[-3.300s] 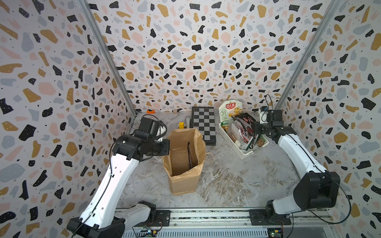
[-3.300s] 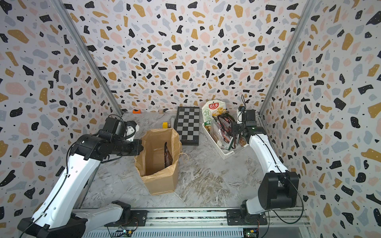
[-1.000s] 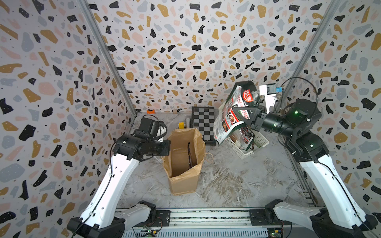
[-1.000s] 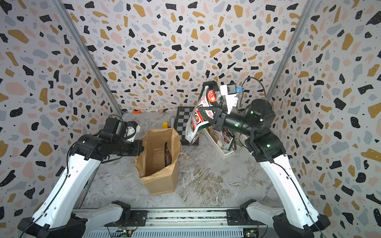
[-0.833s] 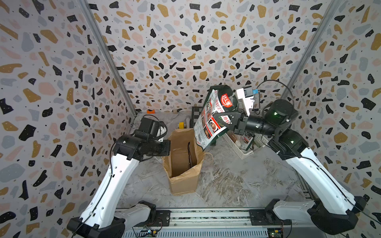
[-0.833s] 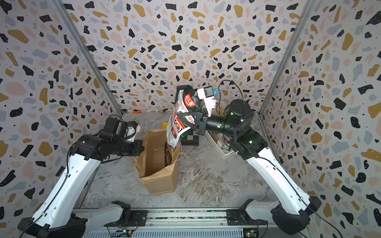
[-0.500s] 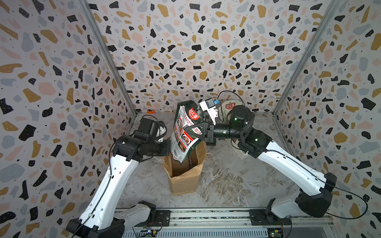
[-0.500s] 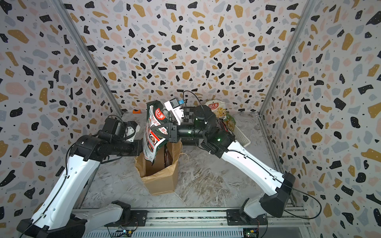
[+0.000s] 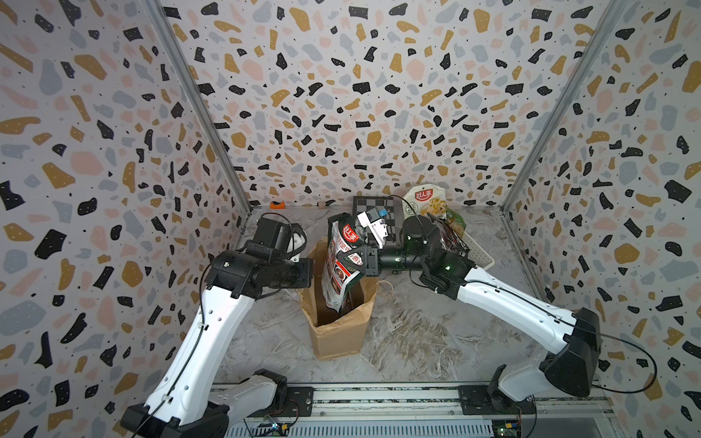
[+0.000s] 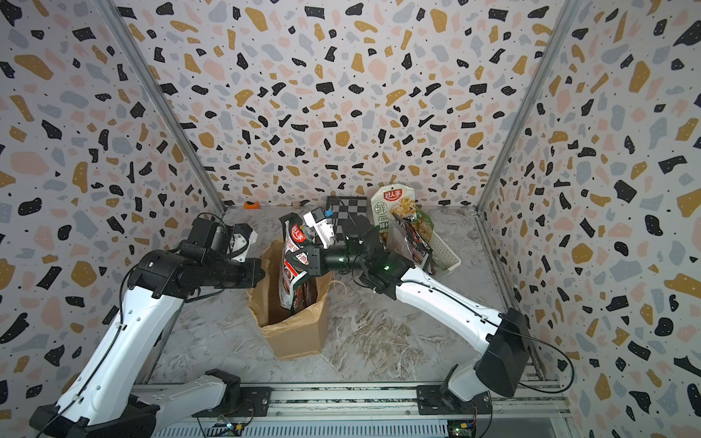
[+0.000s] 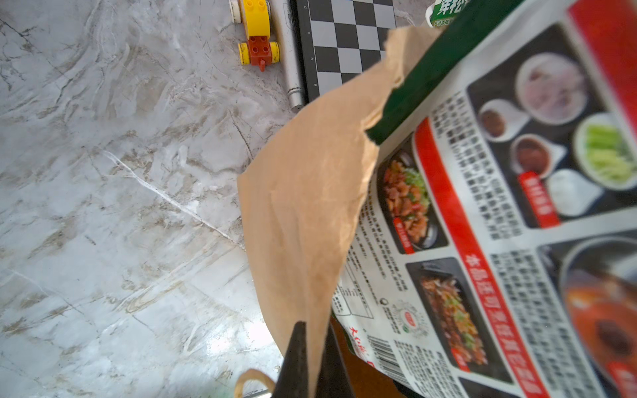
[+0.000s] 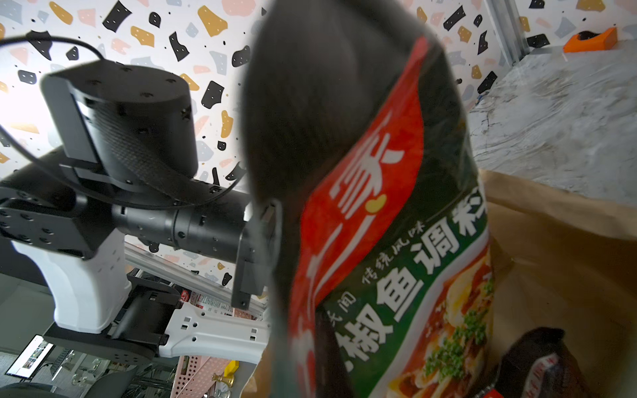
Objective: Place the condiment packets inside the bag
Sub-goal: Place the condiment packet in the paper bag, then adjust the condiment packet in the storage box.
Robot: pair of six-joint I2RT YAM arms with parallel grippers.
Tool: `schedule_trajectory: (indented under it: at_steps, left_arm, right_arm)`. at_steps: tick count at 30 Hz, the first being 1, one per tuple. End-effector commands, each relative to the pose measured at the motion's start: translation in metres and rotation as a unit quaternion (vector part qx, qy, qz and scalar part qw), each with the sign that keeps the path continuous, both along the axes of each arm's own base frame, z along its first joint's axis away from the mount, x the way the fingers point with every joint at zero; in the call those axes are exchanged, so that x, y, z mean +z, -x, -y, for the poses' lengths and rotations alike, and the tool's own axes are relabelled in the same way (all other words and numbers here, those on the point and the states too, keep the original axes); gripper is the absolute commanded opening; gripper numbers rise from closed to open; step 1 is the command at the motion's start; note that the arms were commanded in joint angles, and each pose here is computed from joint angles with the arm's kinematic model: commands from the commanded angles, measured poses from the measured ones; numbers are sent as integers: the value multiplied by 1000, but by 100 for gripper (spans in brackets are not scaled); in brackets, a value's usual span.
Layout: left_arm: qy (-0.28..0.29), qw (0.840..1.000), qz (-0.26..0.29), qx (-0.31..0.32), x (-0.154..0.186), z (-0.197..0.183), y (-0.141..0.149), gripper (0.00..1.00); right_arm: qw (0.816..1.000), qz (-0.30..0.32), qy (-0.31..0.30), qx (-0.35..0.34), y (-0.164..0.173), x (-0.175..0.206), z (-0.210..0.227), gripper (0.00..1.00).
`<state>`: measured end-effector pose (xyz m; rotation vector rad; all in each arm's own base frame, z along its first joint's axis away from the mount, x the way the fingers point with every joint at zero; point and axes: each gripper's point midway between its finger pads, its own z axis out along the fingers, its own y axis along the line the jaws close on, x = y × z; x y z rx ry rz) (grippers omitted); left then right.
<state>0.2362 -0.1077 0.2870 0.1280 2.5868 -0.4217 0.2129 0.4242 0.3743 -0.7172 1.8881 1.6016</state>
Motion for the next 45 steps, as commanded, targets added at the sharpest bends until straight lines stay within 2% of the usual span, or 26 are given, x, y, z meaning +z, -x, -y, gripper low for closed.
schedule_trajectory:
  at_steps: [1, 6, 12, 16, 19, 22, 25, 28, 30, 34, 36, 38, 40, 45]
  left_arm:
    - [7, 1000, 18, -3, 4, 3, -3, 0]
    - [6, 1000, 14, -3, 2, 3, -5, 0]
    - [3, 1000, 9, -2, -1, 3, -7, 0]
    - [1, 1000, 8, -1, -1, 3, -8, 0]
    - [0, 1000, 7, -1, -1, 3, -9, 0]
    - [-2, 1000, 7, 0, 0, 3, -9, 0]
    - [-4, 1000, 5, -1, -2, 2, -9, 0]
    - [-3, 1000, 4, -2, -3, 3, -9, 0]
    - [-2, 1000, 2, -2, -4, 4, -9, 0]
    - [1, 1000, 2, -5, -4, 6, -10, 0]
    - [1, 1000, 1, -6, -5, 6, -10, 0]
    - [-1, 1000, 1, -5, -5, 6, -10, 0]
    - [-2, 1000, 1, -5, -6, 5, -10, 0]
    - [-5, 1000, -2, -5, -8, 4, -10, 0]
  right_arm:
    - [997, 62, -45, -17, 0, 32, 3, 0]
    - [989, 118, 28, -86, -20, -14, 2, 0]
    - [986, 121, 54, -102, -29, -47, -3, 0]
    - [984, 124, 61, -108, -29, -48, 1, 27]
    - [981, 139, 70, -117, -28, -40, 11, 42]
    - [974, 163, 86, -134, -26, -28, 27, 53]
    - [955, 206, 125, -172, -29, -19, 60, 64]
    - [919, 242, 193, -243, -53, -16, 124, 73]
    - [891, 254, 246, -283, -74, -23, 173, 79]
    - [823, 242, 370, -357, -118, -56, 268, 93]
    - [814, 224, 401, -355, -134, -75, 291, 97]
    - [821, 203, 415, -335, -145, -94, 302, 99]
    - [825, 182, 428, -322, -154, -111, 310, 99]
    - [810, 132, 449, -352, -170, -135, 344, 96]
